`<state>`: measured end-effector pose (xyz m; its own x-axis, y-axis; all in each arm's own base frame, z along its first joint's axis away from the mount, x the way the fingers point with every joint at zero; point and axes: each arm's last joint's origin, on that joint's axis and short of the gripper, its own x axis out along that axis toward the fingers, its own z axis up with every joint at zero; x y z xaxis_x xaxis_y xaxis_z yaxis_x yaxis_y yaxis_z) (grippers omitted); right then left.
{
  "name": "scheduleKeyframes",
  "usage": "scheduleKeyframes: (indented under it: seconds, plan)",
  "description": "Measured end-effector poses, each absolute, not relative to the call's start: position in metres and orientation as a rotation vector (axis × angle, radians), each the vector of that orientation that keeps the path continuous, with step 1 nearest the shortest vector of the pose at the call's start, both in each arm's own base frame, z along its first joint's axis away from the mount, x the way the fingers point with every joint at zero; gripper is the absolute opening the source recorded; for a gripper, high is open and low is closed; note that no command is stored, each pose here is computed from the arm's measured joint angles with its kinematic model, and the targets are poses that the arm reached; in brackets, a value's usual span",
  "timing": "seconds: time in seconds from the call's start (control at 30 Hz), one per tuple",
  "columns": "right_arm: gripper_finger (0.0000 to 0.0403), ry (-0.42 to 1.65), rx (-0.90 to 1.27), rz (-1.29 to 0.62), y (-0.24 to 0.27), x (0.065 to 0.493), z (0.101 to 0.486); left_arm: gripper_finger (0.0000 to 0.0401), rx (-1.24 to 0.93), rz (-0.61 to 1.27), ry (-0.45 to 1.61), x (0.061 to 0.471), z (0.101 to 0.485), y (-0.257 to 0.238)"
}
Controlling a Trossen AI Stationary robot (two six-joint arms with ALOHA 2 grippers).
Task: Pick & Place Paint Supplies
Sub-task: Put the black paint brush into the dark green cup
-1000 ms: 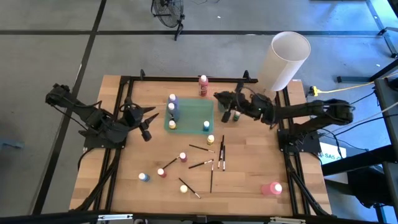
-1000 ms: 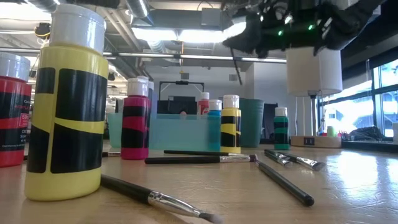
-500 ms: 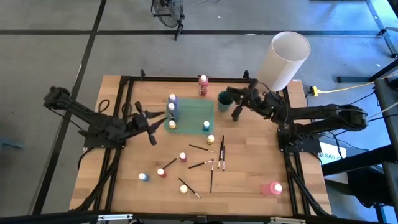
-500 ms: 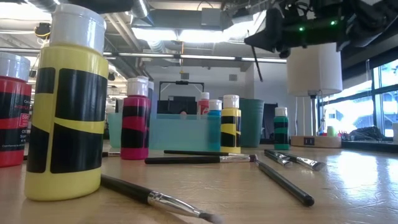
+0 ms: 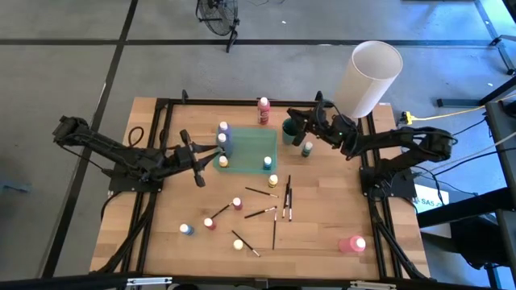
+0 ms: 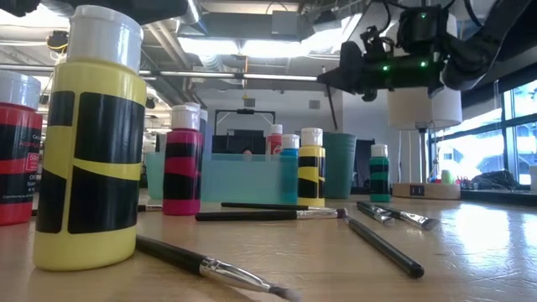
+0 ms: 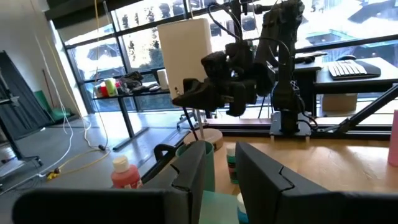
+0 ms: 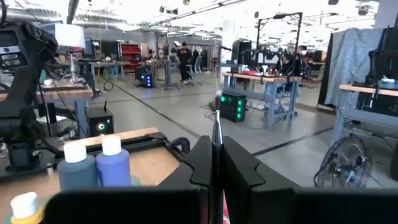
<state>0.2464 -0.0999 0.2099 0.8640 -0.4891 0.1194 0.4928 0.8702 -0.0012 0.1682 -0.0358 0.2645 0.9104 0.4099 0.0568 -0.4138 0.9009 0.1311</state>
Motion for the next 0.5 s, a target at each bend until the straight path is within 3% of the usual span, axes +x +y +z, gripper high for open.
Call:
scheduleKeyframes:
  seconds: [0.5]
  plan:
    - [0.0037, -0.049, 0.013, -0.558, -0.1096, 0.2451, 0.1992, 0.0077, 0.217, 0.363, -0.025, 0.1689, 0.2649, -0.0376]
